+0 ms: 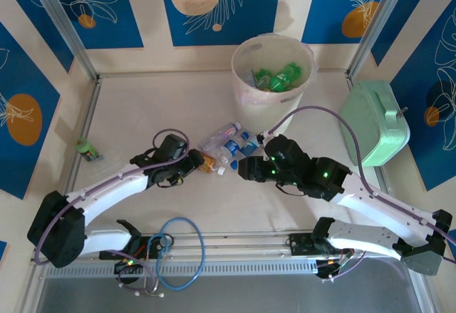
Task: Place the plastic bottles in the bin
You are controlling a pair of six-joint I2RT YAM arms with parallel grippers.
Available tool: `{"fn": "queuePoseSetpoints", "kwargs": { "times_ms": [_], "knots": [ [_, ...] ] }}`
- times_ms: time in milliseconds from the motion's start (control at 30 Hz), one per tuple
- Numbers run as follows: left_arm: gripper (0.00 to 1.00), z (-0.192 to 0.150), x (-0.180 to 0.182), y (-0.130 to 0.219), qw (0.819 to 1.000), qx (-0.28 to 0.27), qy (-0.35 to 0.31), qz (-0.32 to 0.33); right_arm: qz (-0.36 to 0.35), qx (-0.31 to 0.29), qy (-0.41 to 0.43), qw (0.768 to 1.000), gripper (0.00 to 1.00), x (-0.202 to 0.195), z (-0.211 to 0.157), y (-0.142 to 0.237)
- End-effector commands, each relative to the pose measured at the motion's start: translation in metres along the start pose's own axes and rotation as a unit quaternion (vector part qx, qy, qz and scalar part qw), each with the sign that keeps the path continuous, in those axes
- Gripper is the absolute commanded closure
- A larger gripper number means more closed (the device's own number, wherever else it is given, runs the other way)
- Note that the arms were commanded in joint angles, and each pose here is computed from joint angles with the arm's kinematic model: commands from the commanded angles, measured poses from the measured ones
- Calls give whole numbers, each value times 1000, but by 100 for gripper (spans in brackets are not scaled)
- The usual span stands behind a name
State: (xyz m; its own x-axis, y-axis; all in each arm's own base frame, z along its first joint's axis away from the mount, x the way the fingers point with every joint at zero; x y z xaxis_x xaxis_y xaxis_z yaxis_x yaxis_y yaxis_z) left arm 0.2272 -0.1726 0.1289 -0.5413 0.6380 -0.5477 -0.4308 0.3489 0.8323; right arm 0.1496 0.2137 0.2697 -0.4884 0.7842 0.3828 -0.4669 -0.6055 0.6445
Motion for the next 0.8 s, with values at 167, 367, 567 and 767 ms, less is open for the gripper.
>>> {"fn": "queuePoseSetpoints", "kwargs": {
  "times_ms": [167,367,567,767],
  "knots": [
    [15,0,-18,-12,1000,1,13,-6,2,-1,-12,1000,49,1,-4,-1],
    [12,1,-21,-17,999,-3,42,-7,-2,-2,-15,1000,48,0,-4,-4],
    [13,3,-24,-28,998,-9,66,4,2,-1,-11,1000,48,3,0,-4],
    [14,6,-37,-45,998,-7,70,0,3,3,-15,1000,49,2,-3,-4]
  ]
}}
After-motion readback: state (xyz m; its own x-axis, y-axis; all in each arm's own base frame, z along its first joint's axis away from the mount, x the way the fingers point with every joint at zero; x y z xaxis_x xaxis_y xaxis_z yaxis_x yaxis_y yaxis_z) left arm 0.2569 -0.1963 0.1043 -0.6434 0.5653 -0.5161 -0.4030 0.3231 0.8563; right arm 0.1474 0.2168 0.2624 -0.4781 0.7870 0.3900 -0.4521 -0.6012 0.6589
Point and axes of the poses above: each hand's point on the last joint's axis, 136 mm out from that joint toward the fingers, its own y axis back along the fingers, its own x axis along the line the jaws close on, z = x × y, the point moved 5 cm from there along y, back along the fingers, and after that the axes turned 13 degrees about y, right-handed, at the moved point
